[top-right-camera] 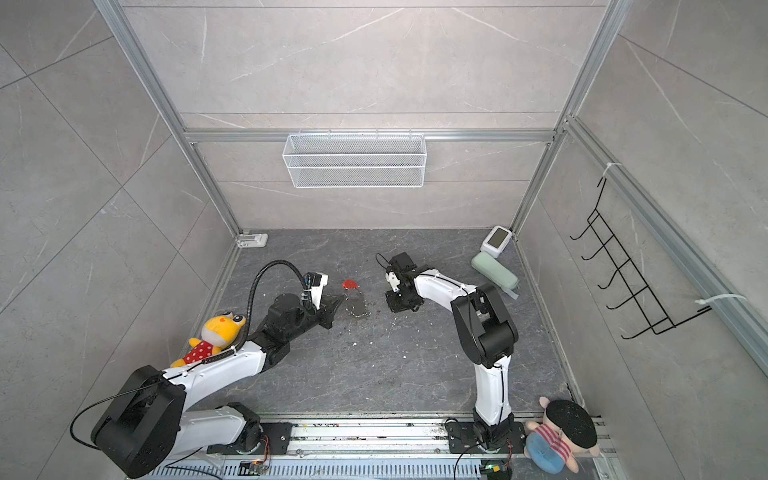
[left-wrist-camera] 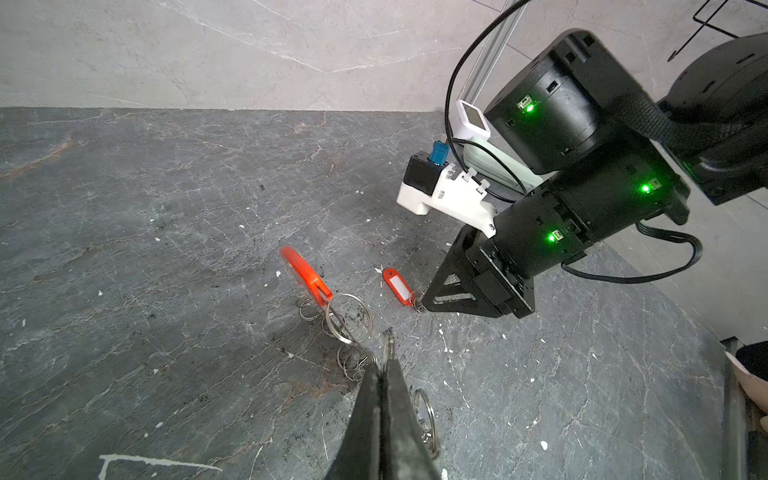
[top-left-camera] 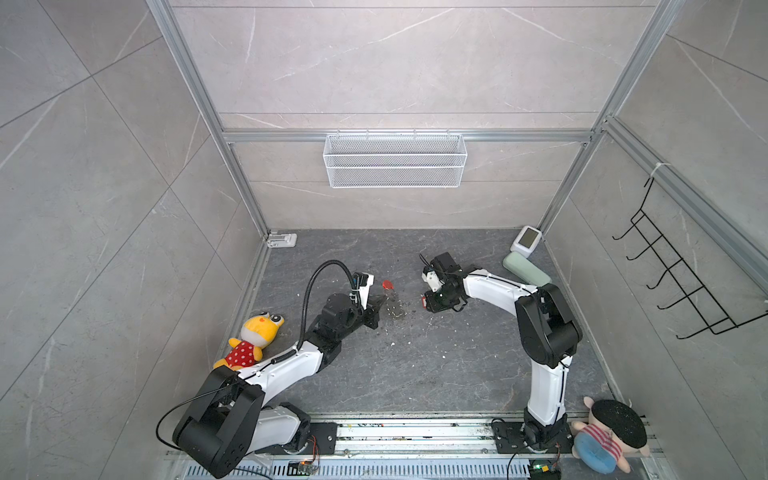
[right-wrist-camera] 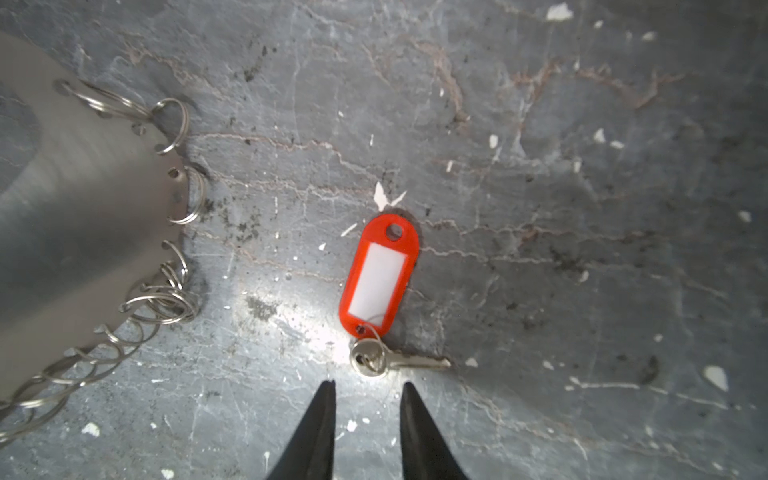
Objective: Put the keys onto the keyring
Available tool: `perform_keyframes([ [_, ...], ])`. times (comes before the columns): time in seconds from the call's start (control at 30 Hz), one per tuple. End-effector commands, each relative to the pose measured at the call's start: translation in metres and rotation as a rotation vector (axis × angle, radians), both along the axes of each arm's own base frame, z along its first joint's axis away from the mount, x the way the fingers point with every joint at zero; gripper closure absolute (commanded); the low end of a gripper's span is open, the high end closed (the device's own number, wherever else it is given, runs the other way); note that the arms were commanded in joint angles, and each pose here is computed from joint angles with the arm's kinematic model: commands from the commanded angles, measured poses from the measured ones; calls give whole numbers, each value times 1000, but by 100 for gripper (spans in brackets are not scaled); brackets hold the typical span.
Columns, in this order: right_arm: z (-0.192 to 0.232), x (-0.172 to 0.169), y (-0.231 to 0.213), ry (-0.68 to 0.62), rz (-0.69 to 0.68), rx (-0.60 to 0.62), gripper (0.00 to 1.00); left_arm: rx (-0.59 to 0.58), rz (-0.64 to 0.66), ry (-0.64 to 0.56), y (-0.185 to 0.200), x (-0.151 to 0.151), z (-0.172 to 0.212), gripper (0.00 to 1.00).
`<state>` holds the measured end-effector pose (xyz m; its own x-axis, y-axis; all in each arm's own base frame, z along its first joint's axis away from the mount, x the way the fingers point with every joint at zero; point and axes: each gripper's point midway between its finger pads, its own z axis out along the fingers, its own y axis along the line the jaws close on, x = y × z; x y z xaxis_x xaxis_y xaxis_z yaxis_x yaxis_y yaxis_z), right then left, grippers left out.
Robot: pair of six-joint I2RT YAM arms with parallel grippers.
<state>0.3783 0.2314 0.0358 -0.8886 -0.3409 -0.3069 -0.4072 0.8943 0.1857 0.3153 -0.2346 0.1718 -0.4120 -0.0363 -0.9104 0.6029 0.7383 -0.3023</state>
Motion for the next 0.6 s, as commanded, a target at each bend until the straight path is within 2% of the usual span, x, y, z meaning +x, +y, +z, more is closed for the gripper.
perform_keyframes([
  [0.0, 10, 2, 2, -6, -22, 8, 70, -33, -27, -70, -7, 2, 26, 100],
  [0.57, 1, 7, 8, 10, -30, 19, 69, -32, -29, -67, -7, 2, 25, 100],
])
